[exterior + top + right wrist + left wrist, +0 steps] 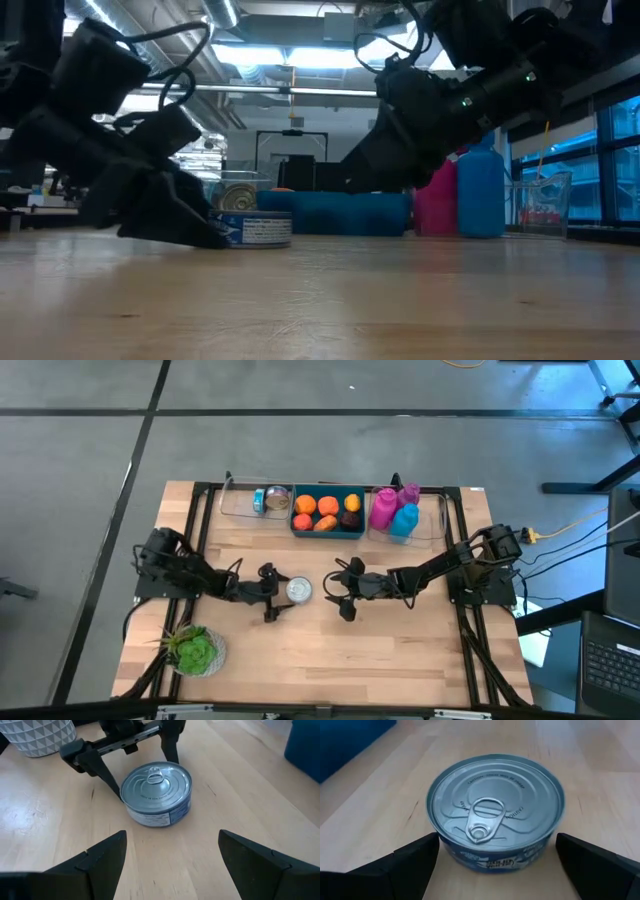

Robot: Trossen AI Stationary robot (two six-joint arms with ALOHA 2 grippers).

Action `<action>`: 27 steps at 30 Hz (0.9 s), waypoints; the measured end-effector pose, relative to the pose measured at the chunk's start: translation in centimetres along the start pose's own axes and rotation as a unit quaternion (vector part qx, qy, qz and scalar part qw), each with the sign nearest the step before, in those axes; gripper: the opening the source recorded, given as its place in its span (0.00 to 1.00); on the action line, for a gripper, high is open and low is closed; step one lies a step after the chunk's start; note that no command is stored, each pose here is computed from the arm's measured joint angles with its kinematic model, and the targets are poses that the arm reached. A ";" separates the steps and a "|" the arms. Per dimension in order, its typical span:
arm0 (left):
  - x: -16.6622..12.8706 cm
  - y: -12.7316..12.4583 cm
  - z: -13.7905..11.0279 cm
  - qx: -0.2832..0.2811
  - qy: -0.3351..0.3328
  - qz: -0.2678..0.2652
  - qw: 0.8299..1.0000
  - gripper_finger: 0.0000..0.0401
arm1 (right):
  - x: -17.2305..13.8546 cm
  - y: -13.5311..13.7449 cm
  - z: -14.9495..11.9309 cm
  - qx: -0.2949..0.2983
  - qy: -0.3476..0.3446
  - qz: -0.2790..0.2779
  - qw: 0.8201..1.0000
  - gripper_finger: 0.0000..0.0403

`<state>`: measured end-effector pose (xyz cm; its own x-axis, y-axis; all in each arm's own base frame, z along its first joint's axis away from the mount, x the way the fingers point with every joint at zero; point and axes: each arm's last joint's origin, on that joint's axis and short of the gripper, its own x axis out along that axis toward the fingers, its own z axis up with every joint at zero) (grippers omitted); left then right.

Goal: Pick & Place Food Item
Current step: Put the blue tuna can into the left transparent bin

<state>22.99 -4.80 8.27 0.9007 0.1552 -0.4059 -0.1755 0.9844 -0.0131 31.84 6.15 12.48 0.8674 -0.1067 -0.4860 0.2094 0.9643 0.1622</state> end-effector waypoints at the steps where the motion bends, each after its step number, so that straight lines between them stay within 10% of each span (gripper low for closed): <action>1: 0.2 0.1 0.0 -0.002 0.000 0.001 1.000 1.00 | 0.0 0.0 0.0 0.000 0.000 0.000 1.000 0.78; 19: 3.9 0.7 1.6 -0.014 -0.026 -0.033 0.999 1.00 | 0.0 -0.4 -1.2 -0.015 0.058 -0.009 0.998 0.77; 27: 4.4 0.7 1.9 -0.017 -0.028 -0.043 0.999 1.00 | 1.1 -0.8 -2.5 -0.013 0.080 -0.007 0.997 0.54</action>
<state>27.62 -3.28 8.22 0.9338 0.0753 -0.3498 -0.1091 0.9910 -0.0778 31.47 5.84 9.71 0.7810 -0.0830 -0.6190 0.2080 0.9691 0.1325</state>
